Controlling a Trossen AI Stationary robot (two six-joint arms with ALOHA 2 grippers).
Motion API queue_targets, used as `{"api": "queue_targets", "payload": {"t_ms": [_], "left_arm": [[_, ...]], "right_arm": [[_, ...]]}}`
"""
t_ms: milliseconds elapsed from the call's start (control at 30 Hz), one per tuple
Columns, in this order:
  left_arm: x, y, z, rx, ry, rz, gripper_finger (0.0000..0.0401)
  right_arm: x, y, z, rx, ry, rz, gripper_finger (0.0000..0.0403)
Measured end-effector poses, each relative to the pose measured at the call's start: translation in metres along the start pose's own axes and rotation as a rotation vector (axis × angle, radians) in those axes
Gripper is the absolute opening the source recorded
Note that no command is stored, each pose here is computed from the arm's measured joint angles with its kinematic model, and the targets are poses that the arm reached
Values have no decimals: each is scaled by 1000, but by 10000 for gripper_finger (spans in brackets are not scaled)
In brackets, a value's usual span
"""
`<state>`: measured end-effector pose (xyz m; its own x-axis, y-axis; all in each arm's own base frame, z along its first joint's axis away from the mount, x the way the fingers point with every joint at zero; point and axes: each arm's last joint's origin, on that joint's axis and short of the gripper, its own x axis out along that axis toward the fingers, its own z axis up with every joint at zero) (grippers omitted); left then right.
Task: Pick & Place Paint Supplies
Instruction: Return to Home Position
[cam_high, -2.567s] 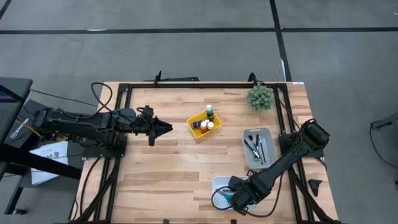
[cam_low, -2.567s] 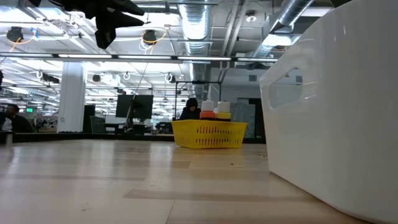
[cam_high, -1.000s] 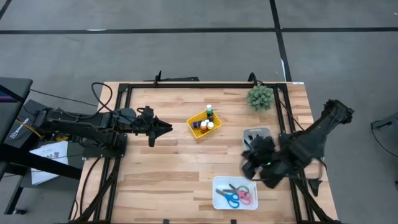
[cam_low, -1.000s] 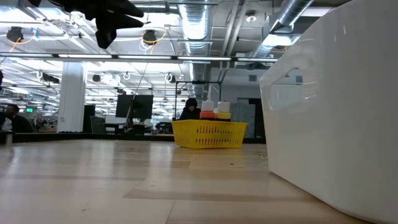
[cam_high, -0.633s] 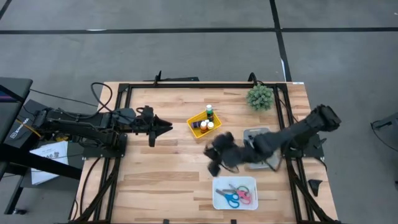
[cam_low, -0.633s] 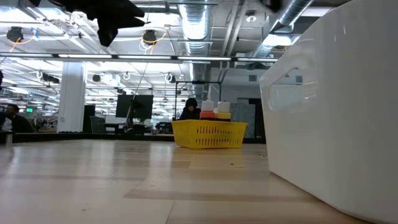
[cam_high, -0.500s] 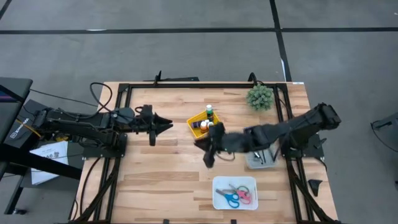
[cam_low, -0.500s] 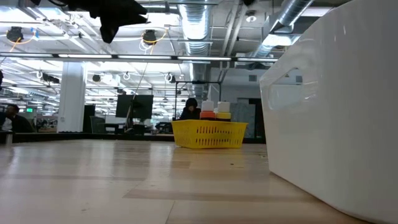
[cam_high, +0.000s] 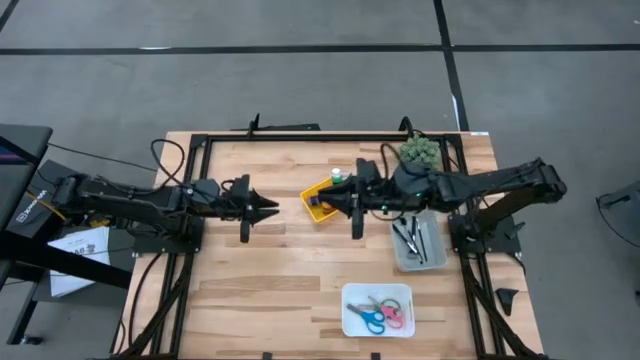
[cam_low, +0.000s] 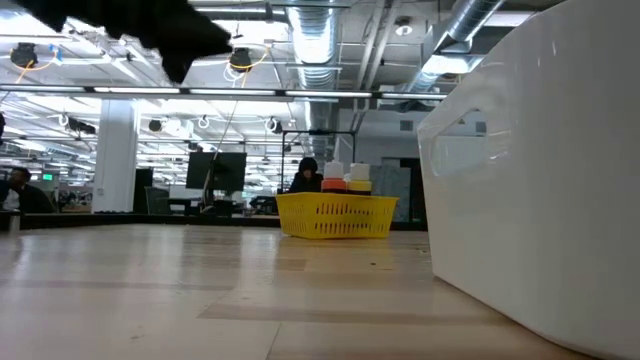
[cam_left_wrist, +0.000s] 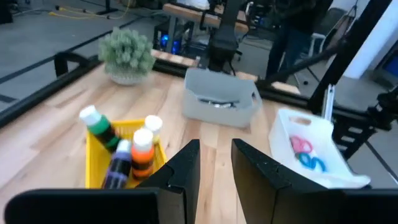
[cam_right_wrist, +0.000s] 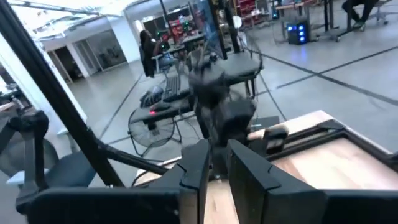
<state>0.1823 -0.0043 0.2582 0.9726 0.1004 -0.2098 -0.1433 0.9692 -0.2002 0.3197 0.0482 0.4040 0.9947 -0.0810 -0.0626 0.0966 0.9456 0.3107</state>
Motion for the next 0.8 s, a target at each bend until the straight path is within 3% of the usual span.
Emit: {"api": "queue_targets", "payload": {"t_ms": [167,400,500,800], "left_arm": [[3,6,-41,-6,-11,-65,80],[-5,5,-77,-2,-82,-152,22],[-9,3,-79,-14,-134,-184,4],[-10,1,-80,22,-145,-243,11]], "right_arm": [[-13,-7,10,25,-7,-30,54],[-20,-12,18,128,-50,-101,54],[-20,-13,17,165,-53,-123,54],[-21,-24,22,203,-79,-176,54]]}}
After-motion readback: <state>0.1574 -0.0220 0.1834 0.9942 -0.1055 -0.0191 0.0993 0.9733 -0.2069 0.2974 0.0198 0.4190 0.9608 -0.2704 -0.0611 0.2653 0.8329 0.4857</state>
